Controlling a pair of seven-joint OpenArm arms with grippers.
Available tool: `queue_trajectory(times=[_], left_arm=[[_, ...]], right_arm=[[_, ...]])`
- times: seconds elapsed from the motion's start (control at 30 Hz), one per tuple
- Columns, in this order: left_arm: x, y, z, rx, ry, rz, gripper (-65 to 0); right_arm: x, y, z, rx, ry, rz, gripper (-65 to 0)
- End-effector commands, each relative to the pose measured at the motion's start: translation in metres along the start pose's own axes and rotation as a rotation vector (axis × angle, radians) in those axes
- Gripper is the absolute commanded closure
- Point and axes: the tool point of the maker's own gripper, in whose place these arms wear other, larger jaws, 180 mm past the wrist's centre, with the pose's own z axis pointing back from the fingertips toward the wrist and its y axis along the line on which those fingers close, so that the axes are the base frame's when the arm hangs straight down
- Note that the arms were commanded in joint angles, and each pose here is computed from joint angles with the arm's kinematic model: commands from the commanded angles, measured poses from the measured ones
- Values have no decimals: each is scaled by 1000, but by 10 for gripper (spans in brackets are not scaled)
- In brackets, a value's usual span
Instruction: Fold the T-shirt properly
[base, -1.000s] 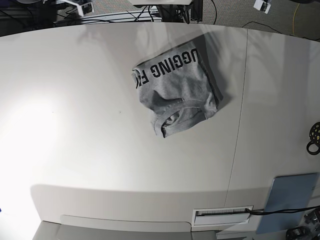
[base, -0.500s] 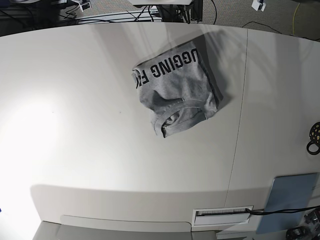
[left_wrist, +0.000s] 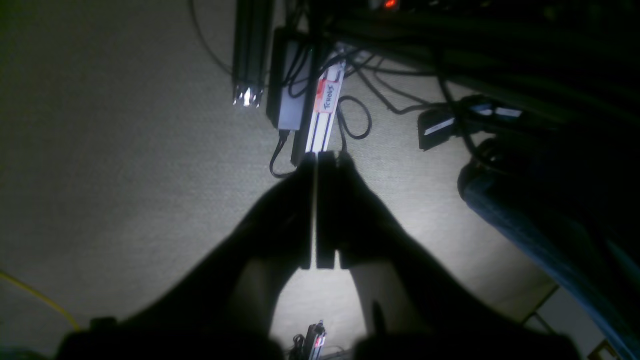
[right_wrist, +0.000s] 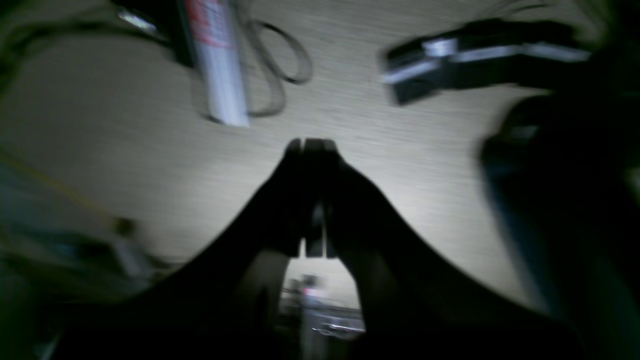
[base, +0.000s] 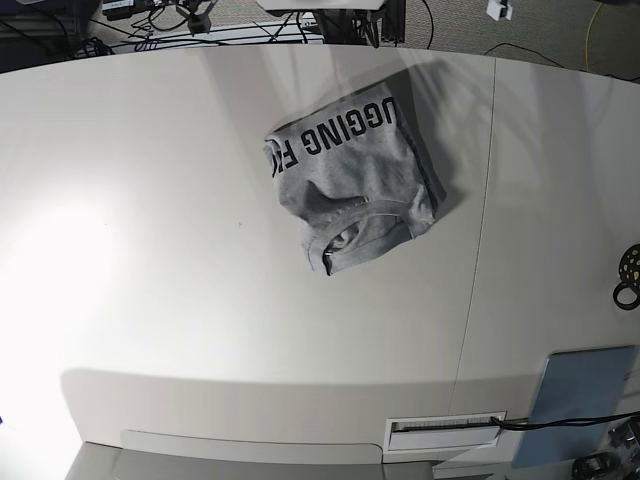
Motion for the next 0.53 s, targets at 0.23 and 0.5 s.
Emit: queue_trajectory(times=[0.23,0.5], left_arm=[[-13,-29,-26,26,35,-36,0],[-20,-43,-40,-6,76,11,0]], right_arm=[[39,11,5,219,-102,-207,0],[41,14,8,256,-109,-219,0]])
